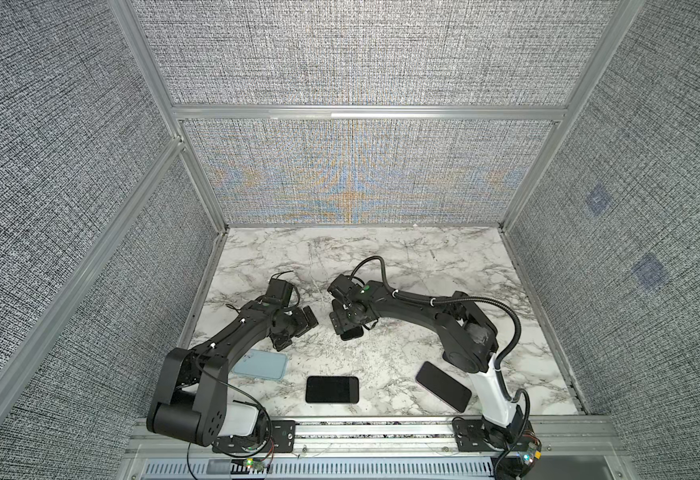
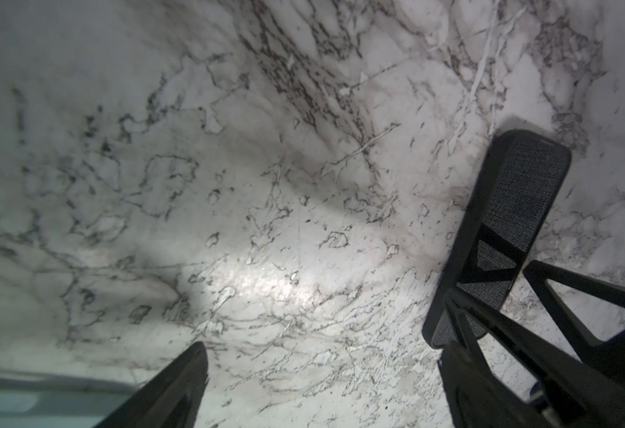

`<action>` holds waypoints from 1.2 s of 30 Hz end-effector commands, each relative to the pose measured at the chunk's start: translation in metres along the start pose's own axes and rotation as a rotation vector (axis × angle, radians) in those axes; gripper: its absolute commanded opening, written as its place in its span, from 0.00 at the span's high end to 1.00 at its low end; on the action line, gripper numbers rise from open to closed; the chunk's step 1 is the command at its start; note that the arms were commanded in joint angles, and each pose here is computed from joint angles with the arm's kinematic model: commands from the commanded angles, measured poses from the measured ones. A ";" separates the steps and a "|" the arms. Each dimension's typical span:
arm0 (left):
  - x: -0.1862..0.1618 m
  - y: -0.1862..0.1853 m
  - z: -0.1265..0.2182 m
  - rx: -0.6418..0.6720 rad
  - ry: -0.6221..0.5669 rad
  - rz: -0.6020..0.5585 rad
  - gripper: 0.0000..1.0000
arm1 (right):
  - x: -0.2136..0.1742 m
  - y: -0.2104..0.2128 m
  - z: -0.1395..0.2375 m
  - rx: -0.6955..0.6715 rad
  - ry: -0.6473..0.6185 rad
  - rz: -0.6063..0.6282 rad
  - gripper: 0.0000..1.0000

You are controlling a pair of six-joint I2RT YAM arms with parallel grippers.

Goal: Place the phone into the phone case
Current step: 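Lift the cased black phone with the right gripper while left gripper withdraws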

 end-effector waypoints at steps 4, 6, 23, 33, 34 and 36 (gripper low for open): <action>-0.002 0.002 0.002 -0.003 -0.003 -0.004 0.02 | -0.007 -0.001 -0.011 -0.023 0.039 -0.036 0.03; -0.004 0.004 0.001 -0.002 0.002 -0.003 0.02 | -0.009 -0.003 -0.016 -0.047 0.056 -0.040 0.07; 0.002 -0.004 -0.005 -0.027 0.022 -0.019 0.02 | 0.015 -0.029 0.000 -0.074 -0.017 -0.093 0.27; 0.052 -0.048 -0.013 -0.098 0.016 -0.065 0.04 | 0.091 -0.095 0.009 -0.091 -0.131 -0.202 0.30; 0.059 -0.053 -0.014 -0.105 0.015 -0.071 0.04 | 0.101 -0.102 0.009 -0.092 -0.144 -0.213 0.30; 0.072 -0.062 -0.019 -0.112 0.016 -0.080 0.05 | 0.120 -0.116 0.007 -0.093 -0.164 -0.240 0.30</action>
Point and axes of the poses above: each gripper's point midway between its finger pads, its own z axis back along the fingers, its own y axis along the line the jaws close on, x = y × z, the point moved 2 cm from there along z, back along the fingers, and after that the axes turned 8 degrees about -z, right-handed, at the moved point
